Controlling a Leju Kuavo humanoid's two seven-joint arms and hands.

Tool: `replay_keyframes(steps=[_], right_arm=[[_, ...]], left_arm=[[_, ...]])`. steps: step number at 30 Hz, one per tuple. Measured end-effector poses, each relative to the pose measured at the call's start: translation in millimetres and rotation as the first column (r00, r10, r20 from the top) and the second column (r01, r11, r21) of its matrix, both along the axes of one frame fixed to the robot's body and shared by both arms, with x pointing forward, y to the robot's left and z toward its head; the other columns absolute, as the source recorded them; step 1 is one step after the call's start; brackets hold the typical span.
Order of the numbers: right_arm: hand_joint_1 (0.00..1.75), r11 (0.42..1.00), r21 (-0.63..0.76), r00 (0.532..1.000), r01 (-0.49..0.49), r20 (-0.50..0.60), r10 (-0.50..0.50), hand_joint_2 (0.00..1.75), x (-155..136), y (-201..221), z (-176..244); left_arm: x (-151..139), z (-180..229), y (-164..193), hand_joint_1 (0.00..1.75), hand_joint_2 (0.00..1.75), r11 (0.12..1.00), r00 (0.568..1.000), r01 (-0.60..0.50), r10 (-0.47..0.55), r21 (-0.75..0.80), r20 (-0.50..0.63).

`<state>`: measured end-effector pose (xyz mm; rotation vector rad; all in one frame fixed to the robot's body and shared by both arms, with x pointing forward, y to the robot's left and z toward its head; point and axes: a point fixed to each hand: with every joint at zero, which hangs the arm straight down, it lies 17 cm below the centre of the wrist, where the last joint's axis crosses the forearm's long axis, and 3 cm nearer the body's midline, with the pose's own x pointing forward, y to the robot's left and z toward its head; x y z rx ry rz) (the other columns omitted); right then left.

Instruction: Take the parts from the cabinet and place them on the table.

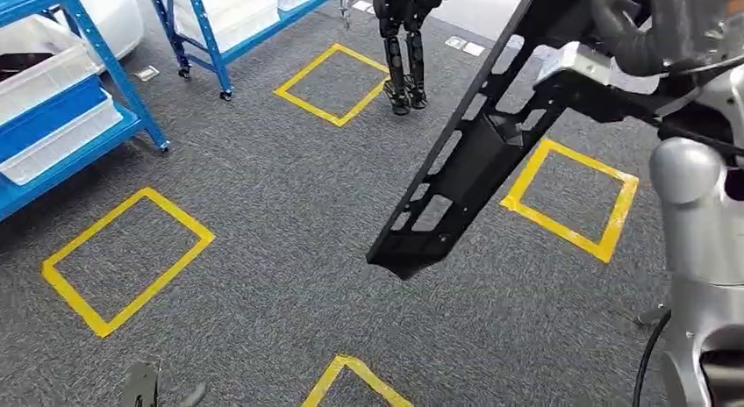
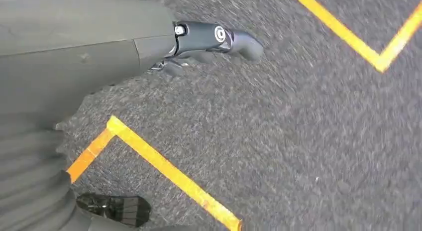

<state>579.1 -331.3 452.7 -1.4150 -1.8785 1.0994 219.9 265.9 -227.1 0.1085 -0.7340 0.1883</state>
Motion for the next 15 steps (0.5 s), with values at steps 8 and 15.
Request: replay_keyframes(steps=[8,15], right_arm=[[1.75,0.999,-0.019,0.999,0.029,0.029,-0.028,1.75,1,-10,30],[1.75,0.999,-0.034,0.999,0.026,0.020,-0.025,1.75,3,-7,33]], left_arm=[[2,0,-9,0.00,1.75,0.998,0.998,0.066,-0.066,0.009,-0.009],[-1,-2,-16,0.00,1.75,0.994,0.994,0.109,-0.109,0.014,-0.029]])
